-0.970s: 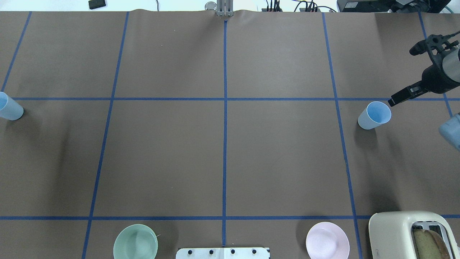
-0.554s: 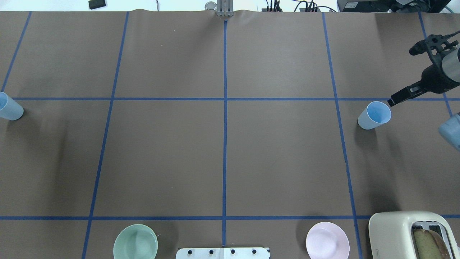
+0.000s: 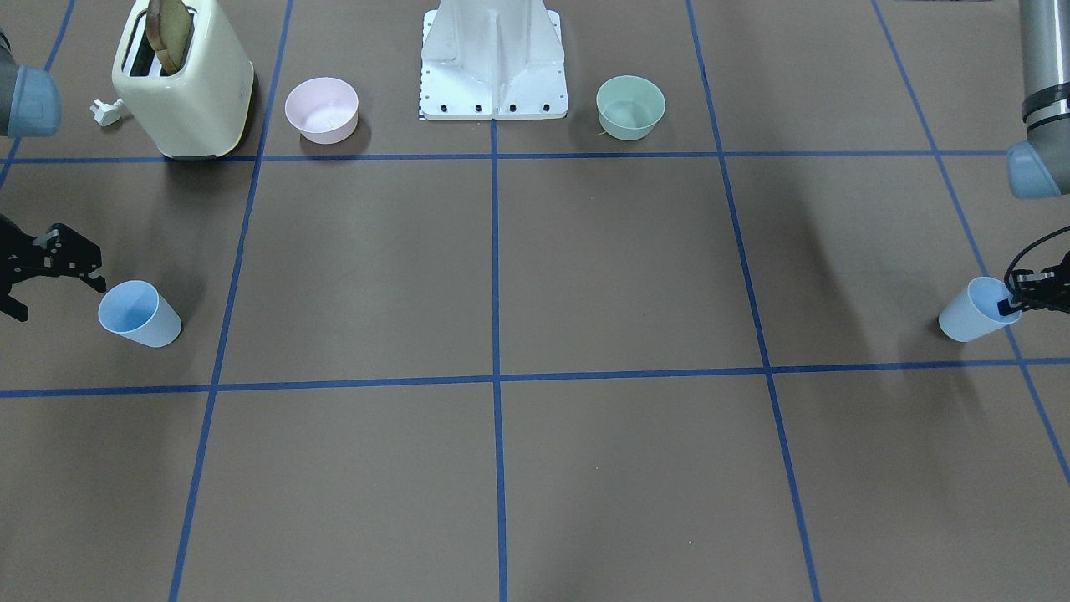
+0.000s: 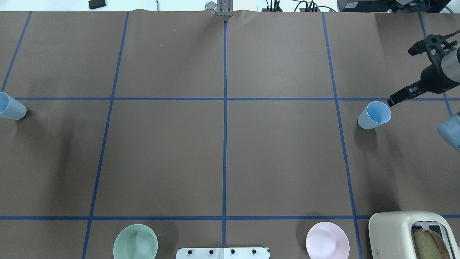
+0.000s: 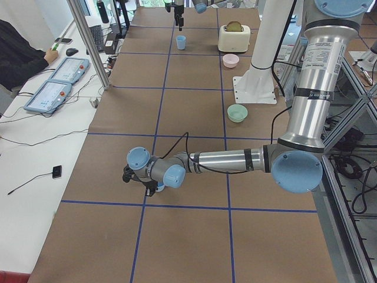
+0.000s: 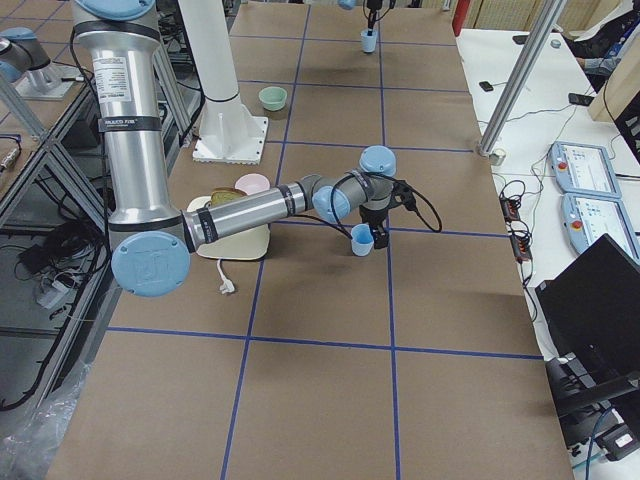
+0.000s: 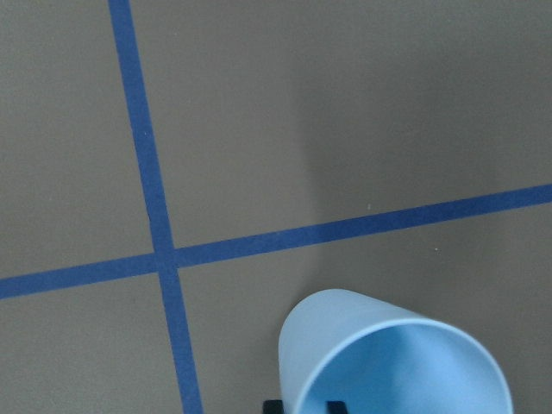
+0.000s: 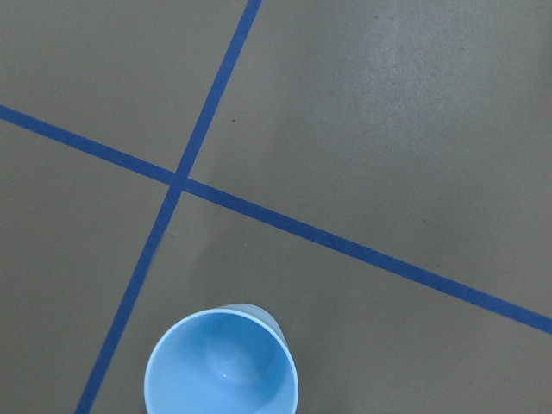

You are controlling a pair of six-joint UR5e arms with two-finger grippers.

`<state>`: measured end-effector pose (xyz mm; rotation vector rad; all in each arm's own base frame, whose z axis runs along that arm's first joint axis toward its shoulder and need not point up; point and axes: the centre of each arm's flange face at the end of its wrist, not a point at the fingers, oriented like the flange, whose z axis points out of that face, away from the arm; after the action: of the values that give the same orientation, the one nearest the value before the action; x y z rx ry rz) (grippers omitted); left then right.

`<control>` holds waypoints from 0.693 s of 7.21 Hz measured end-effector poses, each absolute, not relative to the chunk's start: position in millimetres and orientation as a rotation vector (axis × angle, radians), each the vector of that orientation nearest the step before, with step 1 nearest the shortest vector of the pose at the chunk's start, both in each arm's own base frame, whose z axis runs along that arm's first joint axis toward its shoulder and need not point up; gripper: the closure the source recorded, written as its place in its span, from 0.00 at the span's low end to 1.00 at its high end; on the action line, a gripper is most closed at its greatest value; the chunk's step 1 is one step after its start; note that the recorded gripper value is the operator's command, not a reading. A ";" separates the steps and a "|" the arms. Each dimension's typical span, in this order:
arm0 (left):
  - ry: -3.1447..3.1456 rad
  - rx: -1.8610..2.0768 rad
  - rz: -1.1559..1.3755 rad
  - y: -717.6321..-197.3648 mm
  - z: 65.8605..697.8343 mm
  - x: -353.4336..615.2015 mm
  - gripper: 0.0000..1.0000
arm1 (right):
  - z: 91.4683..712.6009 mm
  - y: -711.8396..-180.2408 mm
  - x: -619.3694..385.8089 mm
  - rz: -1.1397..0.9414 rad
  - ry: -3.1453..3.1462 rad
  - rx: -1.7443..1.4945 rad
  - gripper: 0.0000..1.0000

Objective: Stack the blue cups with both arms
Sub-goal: 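Grasp the other light blue cup with the left gripper, carry it toward center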

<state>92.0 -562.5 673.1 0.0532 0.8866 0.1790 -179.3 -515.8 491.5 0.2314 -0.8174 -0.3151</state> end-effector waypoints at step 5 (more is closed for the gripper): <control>0.985 -0.027 -0.106 -578.8 468.0 126.2 1.00 | 513.9 -504.4 -205.9 -0.354 -0.733 0.258 0.07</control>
<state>126.2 -578.8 468.0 -0.0271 0.9850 -0.1059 -205.9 -504.4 513.9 0.2577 -0.7335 -0.3544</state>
